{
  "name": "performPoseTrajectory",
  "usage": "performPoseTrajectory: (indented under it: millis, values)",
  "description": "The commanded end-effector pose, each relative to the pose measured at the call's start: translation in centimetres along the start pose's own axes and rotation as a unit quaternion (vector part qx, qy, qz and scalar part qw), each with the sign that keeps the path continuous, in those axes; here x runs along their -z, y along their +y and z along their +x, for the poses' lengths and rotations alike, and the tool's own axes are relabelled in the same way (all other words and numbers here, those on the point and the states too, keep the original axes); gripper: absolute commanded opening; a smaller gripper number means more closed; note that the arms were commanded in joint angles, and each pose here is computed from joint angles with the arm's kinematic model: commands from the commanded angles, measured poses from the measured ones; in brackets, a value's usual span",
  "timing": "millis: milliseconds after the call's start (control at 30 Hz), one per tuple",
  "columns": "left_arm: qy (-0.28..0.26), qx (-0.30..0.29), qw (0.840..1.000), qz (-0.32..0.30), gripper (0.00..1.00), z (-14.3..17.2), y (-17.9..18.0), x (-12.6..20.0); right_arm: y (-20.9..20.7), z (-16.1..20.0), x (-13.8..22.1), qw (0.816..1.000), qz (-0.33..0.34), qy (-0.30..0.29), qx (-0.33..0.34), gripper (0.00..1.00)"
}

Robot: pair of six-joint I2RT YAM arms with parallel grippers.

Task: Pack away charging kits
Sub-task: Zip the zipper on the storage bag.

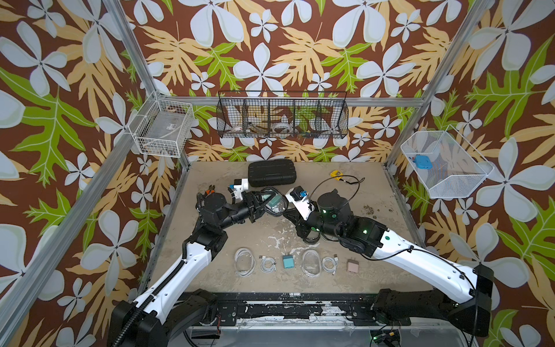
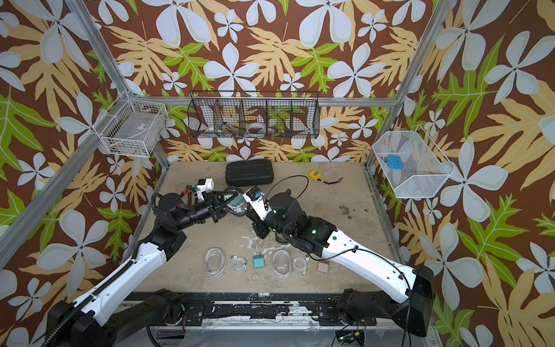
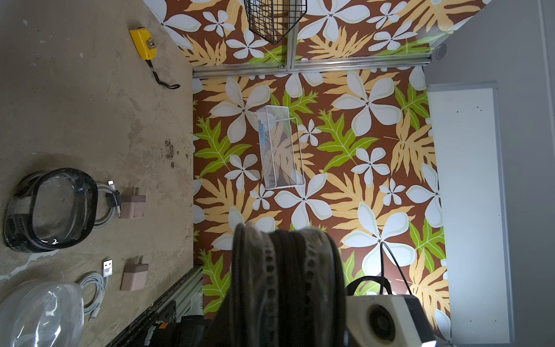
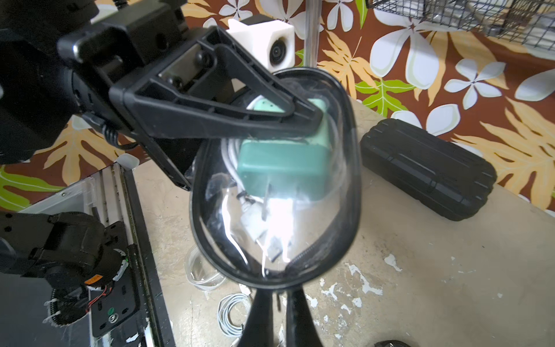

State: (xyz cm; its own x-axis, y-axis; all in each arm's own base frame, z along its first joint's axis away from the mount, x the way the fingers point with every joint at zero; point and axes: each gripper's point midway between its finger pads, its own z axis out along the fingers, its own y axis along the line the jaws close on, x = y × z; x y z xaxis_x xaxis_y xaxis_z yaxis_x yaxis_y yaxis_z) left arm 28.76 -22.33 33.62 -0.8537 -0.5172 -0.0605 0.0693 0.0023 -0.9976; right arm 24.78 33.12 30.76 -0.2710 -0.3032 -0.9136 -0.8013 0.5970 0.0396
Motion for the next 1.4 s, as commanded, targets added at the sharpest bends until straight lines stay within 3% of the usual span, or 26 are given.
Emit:
performPoseTrajectory:
  millis: [0,233,433,500,700,800,967,1267,1367]
  values:
    - [0.012,-0.011,1.000,0.018,0.10,0.5,-1.2,0.1,-3.1,-0.5,0.5,0.996,0.090,0.002,0.007,0.00]
    - [0.018,-0.019,1.000,0.004,0.09,0.6,-0.7,0.0,-4.9,0.2,0.2,0.988,0.141,0.044,0.039,0.00]
    - [0.018,-0.020,1.000,-0.001,0.08,0.4,-0.4,0.0,0.2,0.6,-0.3,0.997,-0.009,0.046,0.055,0.00]
    - [0.020,-0.022,1.000,0.002,0.08,0.4,-0.7,-0.1,1.6,0.9,-0.5,0.996,-0.053,0.046,0.051,0.07]
    - [0.027,-0.027,0.999,0.010,0.08,0.6,-1.4,-0.1,1.9,0.8,-0.4,0.997,-0.061,0.028,0.036,0.10]
    - [0.027,-0.028,0.999,0.011,0.08,0.6,-1.5,0.0,1.8,0.3,-0.2,0.997,-0.058,0.020,0.037,0.22]
    - [0.027,-0.025,0.999,0.013,0.08,0.6,-1.4,0.0,1.8,0.7,-0.3,0.997,-0.056,0.022,0.041,0.28]
    - [0.027,-0.023,0.999,0.019,0.08,0.7,-1.5,0.0,0.9,1.2,-0.5,0.998,-0.032,0.020,0.041,0.17]
    - [0.027,-0.022,0.999,0.020,0.08,0.7,-1.6,0.1,1.0,1.1,-0.6,0.998,-0.033,0.017,0.042,0.07]
